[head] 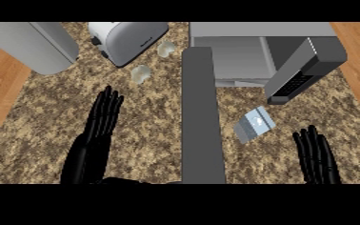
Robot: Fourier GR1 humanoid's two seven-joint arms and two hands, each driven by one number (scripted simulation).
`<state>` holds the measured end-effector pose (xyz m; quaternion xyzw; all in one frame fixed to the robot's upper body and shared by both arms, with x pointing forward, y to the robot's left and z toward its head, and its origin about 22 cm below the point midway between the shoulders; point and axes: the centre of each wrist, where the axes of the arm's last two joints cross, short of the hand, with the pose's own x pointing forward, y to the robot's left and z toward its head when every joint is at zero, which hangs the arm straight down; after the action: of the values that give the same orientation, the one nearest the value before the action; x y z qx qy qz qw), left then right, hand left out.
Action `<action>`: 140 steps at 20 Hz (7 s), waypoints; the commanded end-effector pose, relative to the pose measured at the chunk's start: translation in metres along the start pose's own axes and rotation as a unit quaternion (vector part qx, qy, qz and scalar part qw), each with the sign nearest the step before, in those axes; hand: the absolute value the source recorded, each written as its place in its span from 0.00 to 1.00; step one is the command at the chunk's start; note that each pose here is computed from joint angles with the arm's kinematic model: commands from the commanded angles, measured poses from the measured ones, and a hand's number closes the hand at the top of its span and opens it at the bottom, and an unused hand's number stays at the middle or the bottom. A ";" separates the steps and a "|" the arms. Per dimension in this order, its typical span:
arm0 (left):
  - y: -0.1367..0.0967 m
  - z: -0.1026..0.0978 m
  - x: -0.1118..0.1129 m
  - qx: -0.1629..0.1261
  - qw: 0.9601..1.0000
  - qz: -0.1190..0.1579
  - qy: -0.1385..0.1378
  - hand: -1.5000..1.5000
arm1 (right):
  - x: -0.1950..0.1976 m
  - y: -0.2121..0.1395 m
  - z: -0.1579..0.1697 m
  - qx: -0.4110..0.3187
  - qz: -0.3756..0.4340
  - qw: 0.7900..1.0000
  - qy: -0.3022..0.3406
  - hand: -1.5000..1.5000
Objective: Pick up the milk, place it into the microwave and close the microwave
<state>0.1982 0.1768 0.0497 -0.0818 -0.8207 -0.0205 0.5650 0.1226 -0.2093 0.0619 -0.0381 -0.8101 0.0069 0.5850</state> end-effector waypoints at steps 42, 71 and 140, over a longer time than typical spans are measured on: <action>0.058 0.063 -0.002 0.001 1.000 0.018 0.020 0.00 | -0.218 -0.031 -0.051 -0.113 0.101 0.988 0.011 1.00; 0.081 0.079 -0.009 0.010 0.999 0.026 0.032 0.00 | -0.247 -0.010 -0.067 -0.015 0.048 0.998 -0.031 1.00; 0.101 0.057 -0.044 -0.056 0.997 0.003 0.045 0.00 | -0.167 -0.001 -0.248 -0.080 0.317 0.945 0.001 0.00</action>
<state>0.1820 0.2752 -0.0122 -0.1034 -0.7948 -0.0733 0.5934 0.4147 -0.2406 -0.0085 -0.3697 -0.7352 0.1484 0.5484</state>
